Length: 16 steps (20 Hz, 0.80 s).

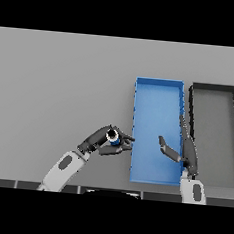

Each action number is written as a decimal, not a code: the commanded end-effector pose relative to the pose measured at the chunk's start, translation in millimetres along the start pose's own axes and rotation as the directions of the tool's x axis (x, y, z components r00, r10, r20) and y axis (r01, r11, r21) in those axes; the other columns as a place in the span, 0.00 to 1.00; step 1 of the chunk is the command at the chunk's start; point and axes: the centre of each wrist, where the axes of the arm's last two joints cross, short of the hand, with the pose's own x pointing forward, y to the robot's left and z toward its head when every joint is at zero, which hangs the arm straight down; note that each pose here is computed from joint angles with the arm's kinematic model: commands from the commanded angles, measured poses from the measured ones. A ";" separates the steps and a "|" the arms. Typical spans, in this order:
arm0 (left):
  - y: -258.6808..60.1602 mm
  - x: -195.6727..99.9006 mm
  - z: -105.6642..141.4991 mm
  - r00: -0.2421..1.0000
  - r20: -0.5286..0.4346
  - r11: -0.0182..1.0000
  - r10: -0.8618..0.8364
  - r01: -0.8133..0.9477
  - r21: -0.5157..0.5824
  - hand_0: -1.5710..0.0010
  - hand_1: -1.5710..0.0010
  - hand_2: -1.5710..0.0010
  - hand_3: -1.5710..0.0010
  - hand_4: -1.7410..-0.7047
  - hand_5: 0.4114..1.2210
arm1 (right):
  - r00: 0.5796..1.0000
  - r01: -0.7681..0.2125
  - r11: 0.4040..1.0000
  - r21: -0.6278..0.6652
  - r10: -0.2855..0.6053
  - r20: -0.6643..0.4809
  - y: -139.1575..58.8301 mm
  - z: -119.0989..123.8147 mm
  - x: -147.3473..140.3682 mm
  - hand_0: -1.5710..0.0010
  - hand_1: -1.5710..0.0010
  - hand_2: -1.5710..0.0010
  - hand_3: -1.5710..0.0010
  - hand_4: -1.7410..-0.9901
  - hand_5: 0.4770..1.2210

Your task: Pick up the blue pipe and place it into the blue bin.

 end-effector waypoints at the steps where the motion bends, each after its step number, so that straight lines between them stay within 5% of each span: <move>1: -0.3 -0.2 -4.1 1.000 -0.013 1.000 0.000 0.000 0.009 0.00 0.00 0.00 0.00 0.27 1.00 | 1.000 -0.014 1.000 -0.012 0.014 -0.001 -0.4 3.3 3.0 1.00 1.00 1.00 1.00 0.80 0.22; 5: 2.4 -0.1 -6.9 1.000 -0.031 1.000 -0.004 0.004 0.005 0.00 0.00 0.00 0.00 0.26 1.00 | 0.999 -0.054 0.997 -0.050 0.054 0.002 -0.2 15.7 15.0 1.00 1.00 1.00 1.00 0.74 0.22; 7: 0.8 2.4 -5.9 1.000 -0.007 1.000 0.004 -0.004 -0.009 0.00 0.00 0.00 0.00 0.26 1.00 | 0.998 0.015 1.000 -0.025 -0.014 0.061 -7.0 13.9 21.0 1.00 1.00 0.97 1.00 0.73 0.23; 10: 0.9 3.0 -2.3 1.000 0.006 1.000 0.016 -0.016 -0.012 0.00 0.00 0.00 0.00 0.26 1.00 | 0.973 0.177 0.971 0.158 -0.196 0.118 -16.2 7.9 47.4 1.00 0.98 0.93 1.00 0.71 0.18; 16: 1.3 5.9 -4.6 1.000 -0.005 1.000 -0.002 0.002 -0.016 0.00 0.00 0.00 0.00 0.26 1.00 | 0.957 0.150 0.865 0.478 -0.249 0.150 -26.7 -24.0 117.3 1.00 0.99 0.93 1.00 0.65 0.11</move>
